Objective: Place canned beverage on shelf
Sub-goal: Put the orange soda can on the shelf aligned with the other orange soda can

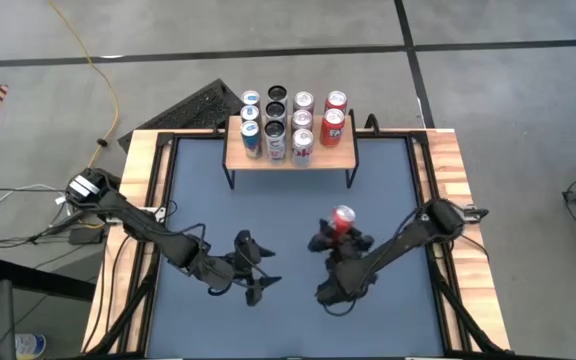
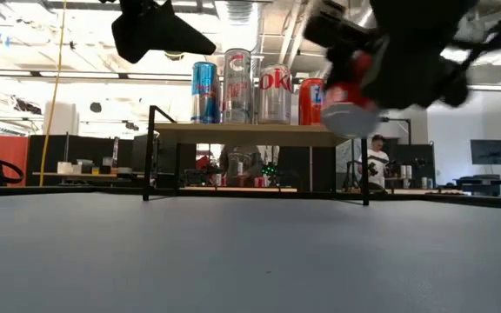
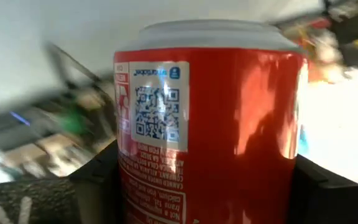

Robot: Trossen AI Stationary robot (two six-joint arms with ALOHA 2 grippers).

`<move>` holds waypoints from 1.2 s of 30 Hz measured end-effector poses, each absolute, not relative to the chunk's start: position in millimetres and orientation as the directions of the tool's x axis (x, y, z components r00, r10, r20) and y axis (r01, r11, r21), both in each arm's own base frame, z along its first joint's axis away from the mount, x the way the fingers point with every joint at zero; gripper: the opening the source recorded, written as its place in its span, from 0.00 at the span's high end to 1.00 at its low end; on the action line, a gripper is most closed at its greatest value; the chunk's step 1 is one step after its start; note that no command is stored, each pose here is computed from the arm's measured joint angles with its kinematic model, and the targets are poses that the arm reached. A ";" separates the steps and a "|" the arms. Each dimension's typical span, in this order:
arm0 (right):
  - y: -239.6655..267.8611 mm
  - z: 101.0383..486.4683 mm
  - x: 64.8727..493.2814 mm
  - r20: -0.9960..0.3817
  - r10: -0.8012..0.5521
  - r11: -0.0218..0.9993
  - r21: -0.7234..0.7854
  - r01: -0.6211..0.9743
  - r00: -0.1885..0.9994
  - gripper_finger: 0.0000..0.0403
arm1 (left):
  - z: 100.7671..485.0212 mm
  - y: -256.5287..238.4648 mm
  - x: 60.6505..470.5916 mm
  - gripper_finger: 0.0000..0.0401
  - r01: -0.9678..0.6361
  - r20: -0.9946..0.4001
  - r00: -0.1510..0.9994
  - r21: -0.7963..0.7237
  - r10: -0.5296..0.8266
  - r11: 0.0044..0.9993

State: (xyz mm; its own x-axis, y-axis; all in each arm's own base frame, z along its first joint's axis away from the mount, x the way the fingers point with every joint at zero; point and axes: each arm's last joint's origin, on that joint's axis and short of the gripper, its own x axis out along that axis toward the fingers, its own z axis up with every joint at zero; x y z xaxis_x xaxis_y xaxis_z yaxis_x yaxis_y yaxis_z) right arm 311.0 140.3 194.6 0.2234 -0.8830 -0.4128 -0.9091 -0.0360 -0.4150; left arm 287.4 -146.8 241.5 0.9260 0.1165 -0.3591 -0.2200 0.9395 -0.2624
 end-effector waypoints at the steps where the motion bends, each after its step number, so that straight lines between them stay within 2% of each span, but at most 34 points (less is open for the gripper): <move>1: 141.1 189.3 314.4 -0.333 -0.902 -0.134 -0.384 -0.913 0.273 0.34 | 240.7 -147.1 287.4 0.21 -0.214 -0.367 0.924 -0.274 0.104 0.938; 3: 141.1 176.7 321.8 -0.211 -0.916 -0.256 -0.348 -0.902 0.342 0.34 | 240.0 -147.5 287.2 0.21 -0.204 -0.375 0.922 -0.277 0.090 0.939; 5: 140.8 164.2 326.9 -0.134 -0.915 -0.321 -0.331 -0.887 0.381 0.34 | 240.0 -148.2 286.9 0.21 -0.197 -0.378 0.923 -0.286 0.078 0.938; 12: 145.6 124.9 331.0 -0.107 -0.915 -0.351 -0.267 -0.898 0.389 0.33 | 239.1 -149.0 286.0 0.21 -0.205 -0.385 0.919 -0.296 0.080 0.933; 17: 144.9 99.4 329.0 -0.199 -0.938 -0.251 -0.171 -0.953 0.283 0.33 | 239.0 -149.1 286.0 0.21 -0.194 -0.385 0.919 -0.267 0.080 0.944; 22: 147.8 90.9 326.4 -0.292 -0.936 -0.157 -0.151 -0.976 0.195 0.33 | 238.9 -149.2 286.0 0.21 -0.193 -0.386 0.919 -0.266 0.080 0.944; 28: 150.9 93.4 327.2 -0.360 -0.920 -0.122 -0.115 -0.986 0.156 0.33 | 237.8 -148.9 285.5 0.21 -0.198 -0.396 0.915 -0.261 0.082 0.945; 32: 151.7 97.0 332.0 -0.392 -0.910 -0.064 -0.180 -0.982 0.132 0.32 | 236.3 -148.1 285.2 0.21 -0.204 -0.408 0.909 -0.254 0.086 0.945; 36: 157.3 108.1 339.7 -0.474 -0.878 0.073 -0.271 -0.960 0.068 0.26 | 236.3 -148.2 285.2 0.21 -0.198 -0.409 0.909 -0.246 0.084 0.949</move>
State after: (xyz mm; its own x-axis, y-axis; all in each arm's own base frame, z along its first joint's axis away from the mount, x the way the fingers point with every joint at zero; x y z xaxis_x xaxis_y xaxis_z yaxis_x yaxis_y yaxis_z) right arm 339.7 157.3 108.1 0.0676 -0.8777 -0.4744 -0.9597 0.0728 -0.2715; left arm 285.2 -148.2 236.3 0.9087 0.0838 -0.4089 -0.1982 0.9487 -0.2462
